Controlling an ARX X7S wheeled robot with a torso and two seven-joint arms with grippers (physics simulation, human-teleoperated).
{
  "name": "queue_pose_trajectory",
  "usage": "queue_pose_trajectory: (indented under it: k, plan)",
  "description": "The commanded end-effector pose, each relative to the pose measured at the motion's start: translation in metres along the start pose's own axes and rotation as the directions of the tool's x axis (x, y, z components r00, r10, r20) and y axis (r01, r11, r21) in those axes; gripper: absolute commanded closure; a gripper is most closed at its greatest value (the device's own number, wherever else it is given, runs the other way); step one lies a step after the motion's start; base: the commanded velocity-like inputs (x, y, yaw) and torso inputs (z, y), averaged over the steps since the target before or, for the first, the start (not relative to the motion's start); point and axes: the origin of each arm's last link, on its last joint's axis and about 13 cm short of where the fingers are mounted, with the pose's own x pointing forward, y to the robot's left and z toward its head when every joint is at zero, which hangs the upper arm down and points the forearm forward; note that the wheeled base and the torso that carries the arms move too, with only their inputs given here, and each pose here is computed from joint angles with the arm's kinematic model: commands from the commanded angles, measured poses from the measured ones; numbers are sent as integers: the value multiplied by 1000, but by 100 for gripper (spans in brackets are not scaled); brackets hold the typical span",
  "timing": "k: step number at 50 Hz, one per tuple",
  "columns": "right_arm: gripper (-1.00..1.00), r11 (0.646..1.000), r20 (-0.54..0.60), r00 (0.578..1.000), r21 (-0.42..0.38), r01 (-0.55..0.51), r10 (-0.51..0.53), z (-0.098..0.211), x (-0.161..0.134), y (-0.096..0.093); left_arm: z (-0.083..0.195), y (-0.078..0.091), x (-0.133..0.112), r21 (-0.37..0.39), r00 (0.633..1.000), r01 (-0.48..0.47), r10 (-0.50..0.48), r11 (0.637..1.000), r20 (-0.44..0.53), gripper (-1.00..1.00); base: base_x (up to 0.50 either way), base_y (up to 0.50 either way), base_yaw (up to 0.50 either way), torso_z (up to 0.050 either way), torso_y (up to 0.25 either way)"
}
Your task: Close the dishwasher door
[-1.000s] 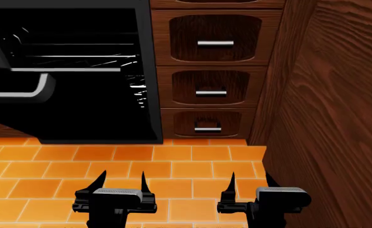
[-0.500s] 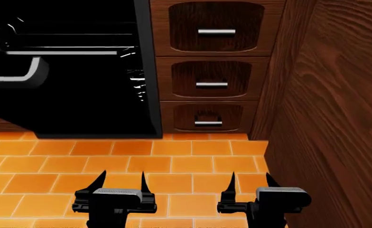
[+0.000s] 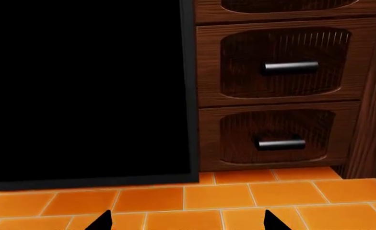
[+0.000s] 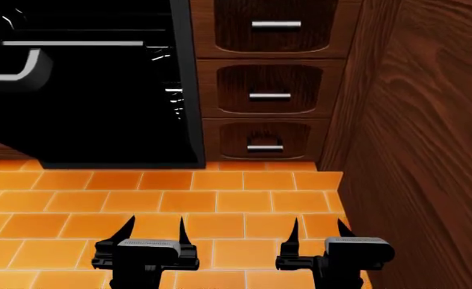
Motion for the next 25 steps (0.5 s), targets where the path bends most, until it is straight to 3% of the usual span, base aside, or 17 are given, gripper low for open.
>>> queue_pose_trajectory:
  k: [1,25]
  plan:
    - [-100,1000,-2,1000,-1,-2,2,0,0,0,0,0,0,0,1000,3,-3,1000,3,-100,0,0,0,-50,0]
    - [-100,1000,0,1000,1,0,0,0,0,0,0,0,-1,-6,1000,-5,5,1000,14,-100,0,0,0,-50,0]
